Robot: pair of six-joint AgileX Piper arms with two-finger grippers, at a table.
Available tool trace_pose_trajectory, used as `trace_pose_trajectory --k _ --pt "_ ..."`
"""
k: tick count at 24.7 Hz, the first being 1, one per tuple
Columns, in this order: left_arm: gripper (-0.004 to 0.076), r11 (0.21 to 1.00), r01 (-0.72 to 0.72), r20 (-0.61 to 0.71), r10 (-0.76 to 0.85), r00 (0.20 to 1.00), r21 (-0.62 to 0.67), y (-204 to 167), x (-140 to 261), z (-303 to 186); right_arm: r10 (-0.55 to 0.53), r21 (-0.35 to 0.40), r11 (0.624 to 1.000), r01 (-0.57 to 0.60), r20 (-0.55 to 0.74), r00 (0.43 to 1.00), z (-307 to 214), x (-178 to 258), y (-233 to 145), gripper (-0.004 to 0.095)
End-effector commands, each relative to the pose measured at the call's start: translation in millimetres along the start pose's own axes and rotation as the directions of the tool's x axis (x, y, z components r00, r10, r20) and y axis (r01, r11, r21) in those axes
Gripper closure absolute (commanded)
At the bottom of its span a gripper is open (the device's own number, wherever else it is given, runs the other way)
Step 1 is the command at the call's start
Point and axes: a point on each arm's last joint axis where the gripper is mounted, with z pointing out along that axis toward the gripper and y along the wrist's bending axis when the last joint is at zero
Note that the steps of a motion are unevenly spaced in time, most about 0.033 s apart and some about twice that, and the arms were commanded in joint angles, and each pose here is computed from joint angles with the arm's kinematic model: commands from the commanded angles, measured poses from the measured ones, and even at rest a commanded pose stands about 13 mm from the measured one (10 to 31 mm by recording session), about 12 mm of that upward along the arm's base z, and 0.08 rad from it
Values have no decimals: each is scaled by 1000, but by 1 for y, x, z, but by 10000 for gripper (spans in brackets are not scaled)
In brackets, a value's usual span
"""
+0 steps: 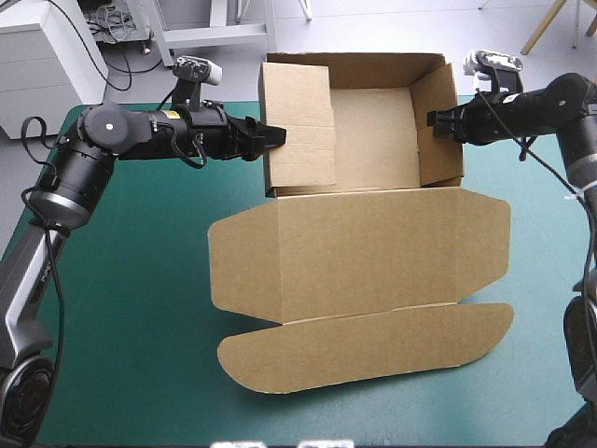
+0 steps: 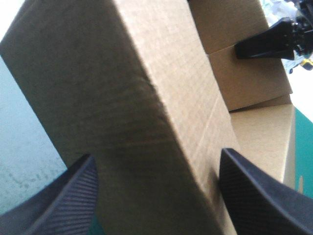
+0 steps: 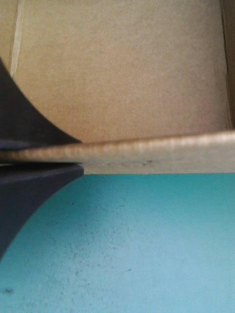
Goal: Fold the box
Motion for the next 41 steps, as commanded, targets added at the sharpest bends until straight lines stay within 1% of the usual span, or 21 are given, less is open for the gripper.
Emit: trace_pose_trajectory --k 1,4,7,9,11,13,16,19,24,28,31,34,35,36,39,41 --pt "225 1000 -1 54 2 999 -24 -11 -11 -14 6 -65 998 2 120 993 -19 -12 34 907" --pt "225 999 13 9 -13 1000 -31 -8 -9 -8 10 -69 998 -1 132 991 -15 -13 42 907" --pt "236 997 -1 -27 -1 1000 -83 -8 -14 -4 4 -70 998 4 115 993 -9 -10 51 907" --pt "260 990 -41 -75 31 997 -138 -12 -18 -2 22 -67 998 -16 97 995 -1 -9 51 907" --pt "264 970 -91 -129 62 990 -227 -11 -21 2 43 -67 997 -37 90 995 4 -9 50 907" --pt "267 949 -132 -188 79 979 -286 -10 -22 8 45 -57 998 -40 93 995 7 -9 49 907" --pt "274 932 -145 -229 70 971 -331 -9 -22 16 52 -39 998 -48 87 995 10 -8 49 907" --pt "302 913 -170 -252 77 965 -370 -7 -20 23 42 -13 999 -41 65 997 19 -6 52 907" --pt "392 876 -214 -300 84 950 -433 -2 -16 31 26 56 998 -28 30 999 36 0 57 907" --pt "479 845 -237 -351 63 934 -480 10 -11 39 34 77 996 -36 25 999 43 2 62 907" --pt "563 825 -244 -371 45 927 -509 18 -7 46 26 83 996 -28 22 999 45 3 66 907" --pt "666 826 -245 -385 37 922 -508 22 -4 54 15 90 996 -17 15 1000 46 4 68 907" --pt "708 826 -246 -387 36 921 -507 23 -4 57 12 92 996 -12 4 1000 48 6 68 907" --pt "734 827 -246 -391 34 920 -506 26 -2 62 2 99 995 -1 -16 1000 52 8 69 907" --pt "734 837 -235 -386 32 922 -494 27 -1 68 9 110 994 -1 -66 998 61 13 65 907" --pt "734 836 -235 -394 25 919 -495 31 1 72 10 132 991 7 -122 992 73 19 59 907"
